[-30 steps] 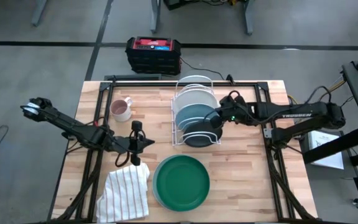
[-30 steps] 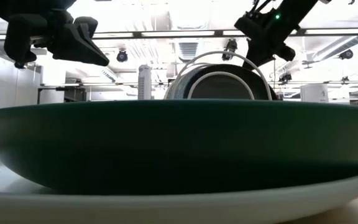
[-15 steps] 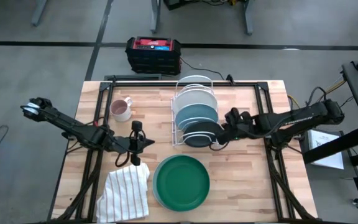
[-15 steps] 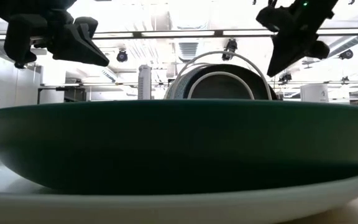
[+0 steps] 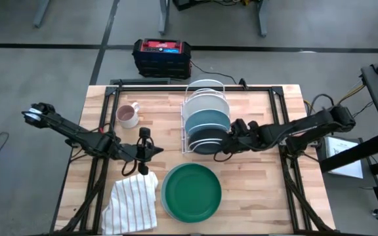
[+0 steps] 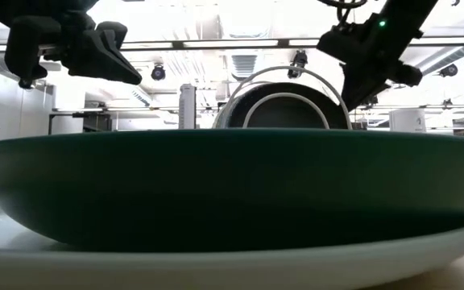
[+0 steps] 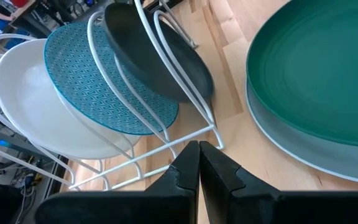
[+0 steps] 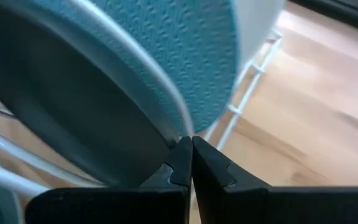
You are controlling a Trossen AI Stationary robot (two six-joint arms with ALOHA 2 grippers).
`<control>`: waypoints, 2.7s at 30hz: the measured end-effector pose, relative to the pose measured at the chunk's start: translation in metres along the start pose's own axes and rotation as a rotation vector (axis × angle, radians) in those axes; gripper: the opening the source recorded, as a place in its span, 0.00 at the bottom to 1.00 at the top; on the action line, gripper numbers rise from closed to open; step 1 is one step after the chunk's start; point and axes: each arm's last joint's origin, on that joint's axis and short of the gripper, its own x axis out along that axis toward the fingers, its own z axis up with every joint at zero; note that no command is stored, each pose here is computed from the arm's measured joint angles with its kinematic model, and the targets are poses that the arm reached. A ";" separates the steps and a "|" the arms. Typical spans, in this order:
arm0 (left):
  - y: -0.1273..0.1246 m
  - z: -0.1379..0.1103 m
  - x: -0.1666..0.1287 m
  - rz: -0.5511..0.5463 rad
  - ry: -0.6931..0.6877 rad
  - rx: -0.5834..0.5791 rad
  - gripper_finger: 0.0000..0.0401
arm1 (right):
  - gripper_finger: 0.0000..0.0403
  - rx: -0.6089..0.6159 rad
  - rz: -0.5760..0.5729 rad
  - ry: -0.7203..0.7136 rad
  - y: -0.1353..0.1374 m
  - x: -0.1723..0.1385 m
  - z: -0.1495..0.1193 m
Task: Sort dishes
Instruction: Put the green plate into the dish rack
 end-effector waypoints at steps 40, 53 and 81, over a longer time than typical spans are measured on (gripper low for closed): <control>-0.033 0.016 -0.001 -0.710 0.011 -0.161 0.00 | 0.00 0.054 0.462 0.048 0.061 -0.104 -0.044; -0.068 0.003 0.036 -0.730 0.131 -0.112 0.00 | 0.23 0.119 0.331 0.340 0.093 -0.071 -0.106; -0.084 -0.008 0.056 -0.733 0.168 -0.103 0.00 | 0.54 0.107 0.240 0.344 0.117 -0.005 -0.121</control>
